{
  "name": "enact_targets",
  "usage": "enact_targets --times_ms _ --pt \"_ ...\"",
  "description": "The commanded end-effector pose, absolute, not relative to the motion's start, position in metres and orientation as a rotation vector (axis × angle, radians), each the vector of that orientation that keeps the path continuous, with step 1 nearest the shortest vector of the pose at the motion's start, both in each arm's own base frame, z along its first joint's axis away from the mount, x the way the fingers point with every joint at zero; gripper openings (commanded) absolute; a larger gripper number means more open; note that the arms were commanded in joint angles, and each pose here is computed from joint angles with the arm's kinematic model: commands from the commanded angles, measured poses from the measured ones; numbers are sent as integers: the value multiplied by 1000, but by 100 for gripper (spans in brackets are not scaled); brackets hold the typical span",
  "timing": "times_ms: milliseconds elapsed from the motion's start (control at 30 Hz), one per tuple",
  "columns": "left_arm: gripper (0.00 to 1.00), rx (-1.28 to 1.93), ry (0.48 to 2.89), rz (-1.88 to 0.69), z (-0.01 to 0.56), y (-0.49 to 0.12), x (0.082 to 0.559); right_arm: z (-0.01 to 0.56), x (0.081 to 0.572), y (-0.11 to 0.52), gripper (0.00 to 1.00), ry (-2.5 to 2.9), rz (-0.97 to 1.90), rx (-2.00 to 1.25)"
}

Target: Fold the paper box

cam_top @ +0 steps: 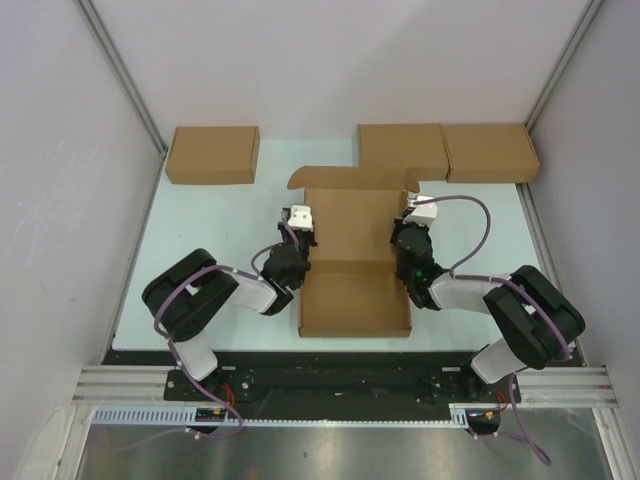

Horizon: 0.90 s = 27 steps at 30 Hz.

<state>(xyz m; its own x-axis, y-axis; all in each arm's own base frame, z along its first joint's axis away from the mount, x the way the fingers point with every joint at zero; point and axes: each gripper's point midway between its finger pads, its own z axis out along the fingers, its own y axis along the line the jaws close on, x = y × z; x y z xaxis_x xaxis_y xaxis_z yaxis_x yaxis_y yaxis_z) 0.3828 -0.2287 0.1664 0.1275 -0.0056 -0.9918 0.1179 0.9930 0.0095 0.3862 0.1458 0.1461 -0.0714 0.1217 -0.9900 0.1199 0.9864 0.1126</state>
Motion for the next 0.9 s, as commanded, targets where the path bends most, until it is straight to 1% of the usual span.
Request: enact_targets --times_ms 0,67,233,367,400,500,600,633,700,733,800,833,867 --pt "0 -104 1013 -307 302 -217 367 207 395 155 0 1491 114 229" --pt "0 -105 988 -327 312 -215 361 208 392 154 0 1499 110 224" --pt "1 -125 982 -353 317 -207 348 220 379 151 0 1478 118 230" --pt "1 -126 936 -314 335 -201 359 234 393 141 0 1454 99 225" --pt "1 -119 951 -311 332 -200 367 242 399 141 0 1445 108 229" --pt "2 -112 972 -326 327 -202 376 239 406 144 3 1480 130 208" --pt "3 -113 1021 -342 305 -202 377 222 406 142 9 1553 169 216" --pt "3 -104 1049 -342 292 -201 375 213 404 144 16 1597 175 194" --pt "2 -111 1063 -364 281 -201 372 209 403 142 24 1624 199 191" --pt "2 -105 1091 -352 268 -199 371 204 401 145 30 1655 213 171" --pt "1 -111 1096 -351 262 -196 369 202 398 144 36 1683 246 157" --pt "1 -104 1111 -343 255 -195 369 201 397 143 40 1690 254 157" --pt "1 -107 1113 -339 252 -194 369 205 396 142 42 1686 269 168"
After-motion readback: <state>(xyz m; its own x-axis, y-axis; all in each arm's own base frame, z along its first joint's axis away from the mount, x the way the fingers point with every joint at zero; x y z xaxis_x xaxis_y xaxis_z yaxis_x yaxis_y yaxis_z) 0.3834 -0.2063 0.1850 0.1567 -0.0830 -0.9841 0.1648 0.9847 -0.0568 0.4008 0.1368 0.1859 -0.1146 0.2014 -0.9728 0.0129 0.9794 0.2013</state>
